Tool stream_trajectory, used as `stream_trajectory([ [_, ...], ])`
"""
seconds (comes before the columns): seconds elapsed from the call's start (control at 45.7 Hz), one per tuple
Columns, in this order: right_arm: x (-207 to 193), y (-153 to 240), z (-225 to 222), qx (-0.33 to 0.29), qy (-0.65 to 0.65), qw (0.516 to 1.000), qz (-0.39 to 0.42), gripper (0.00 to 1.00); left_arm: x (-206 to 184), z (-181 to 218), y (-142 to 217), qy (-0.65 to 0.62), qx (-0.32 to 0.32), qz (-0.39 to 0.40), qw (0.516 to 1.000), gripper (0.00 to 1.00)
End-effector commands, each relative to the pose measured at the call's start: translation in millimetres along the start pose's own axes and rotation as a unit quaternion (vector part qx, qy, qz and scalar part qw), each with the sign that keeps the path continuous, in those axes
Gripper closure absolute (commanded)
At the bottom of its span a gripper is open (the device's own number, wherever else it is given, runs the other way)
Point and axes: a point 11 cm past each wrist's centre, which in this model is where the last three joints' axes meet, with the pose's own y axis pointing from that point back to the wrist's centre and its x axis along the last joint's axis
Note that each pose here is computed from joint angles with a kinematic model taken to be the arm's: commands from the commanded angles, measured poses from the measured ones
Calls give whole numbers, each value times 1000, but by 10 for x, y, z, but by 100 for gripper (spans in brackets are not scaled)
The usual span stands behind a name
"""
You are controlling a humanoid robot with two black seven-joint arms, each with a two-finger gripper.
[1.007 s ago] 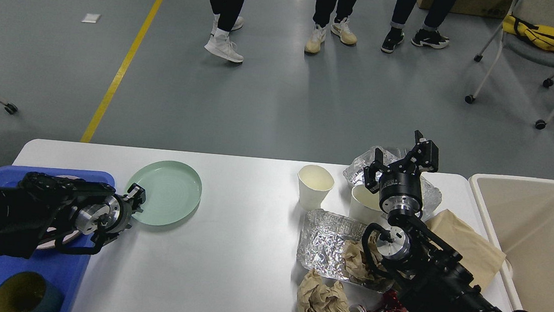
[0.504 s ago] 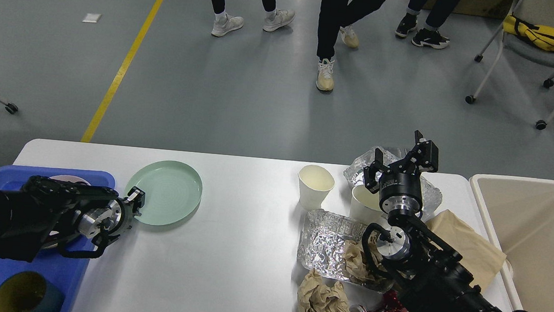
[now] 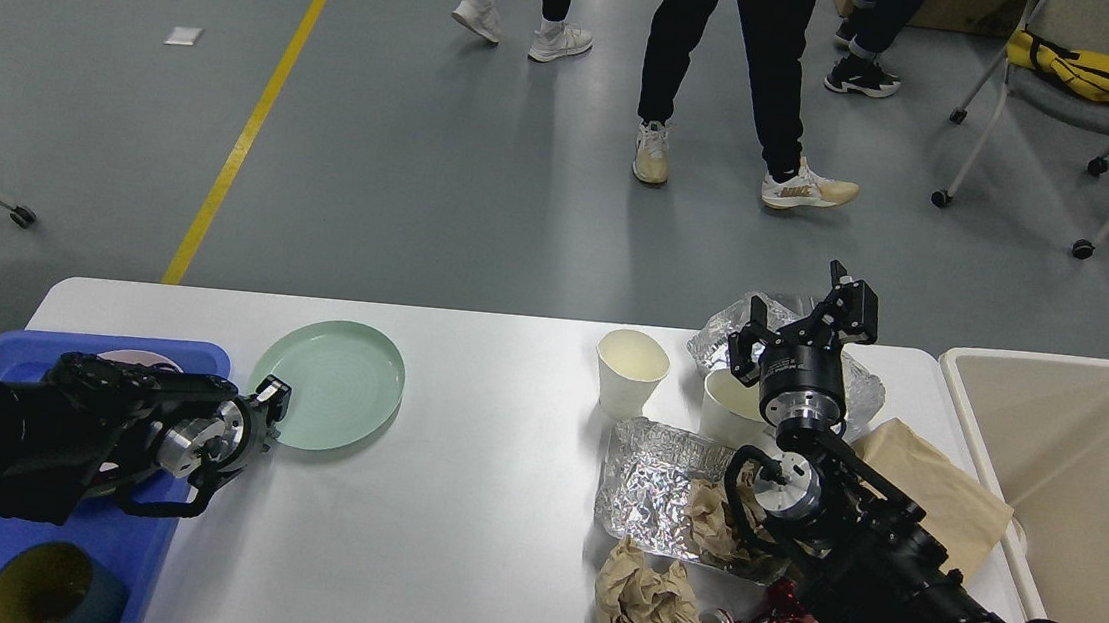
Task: Tidy desktop
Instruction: 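Close the left gripper on the pale green plate rim, then lift the green plate and carry it over the blue tray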
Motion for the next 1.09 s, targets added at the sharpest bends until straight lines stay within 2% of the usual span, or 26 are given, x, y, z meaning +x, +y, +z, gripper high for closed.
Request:
stream_trajectory([
  [0.0, 1, -1, 1, 0, 0, 1000, 0, 0, -2, -5, 0, 0, 2, 0, 1000, 94],
  [0.46, 7, 4, 5, -1, 0, 1000, 1, 0, 3, -55, -15, 2, 5, 0, 1000, 100],
  [0.744, 7, 4, 3, 0, 0, 1000, 1, 0, -77, 231, 100, 22, -17, -23, 999, 100],
  [0.876, 7, 4, 3, 0, 0, 1000, 1, 0, -137, 395, 269, 8, -2, -39, 999, 100],
  [1.073, 7, 4, 3, 0, 0, 1000, 1, 0, -68, 601, 814, -24, 16, -85, 996, 100],
])
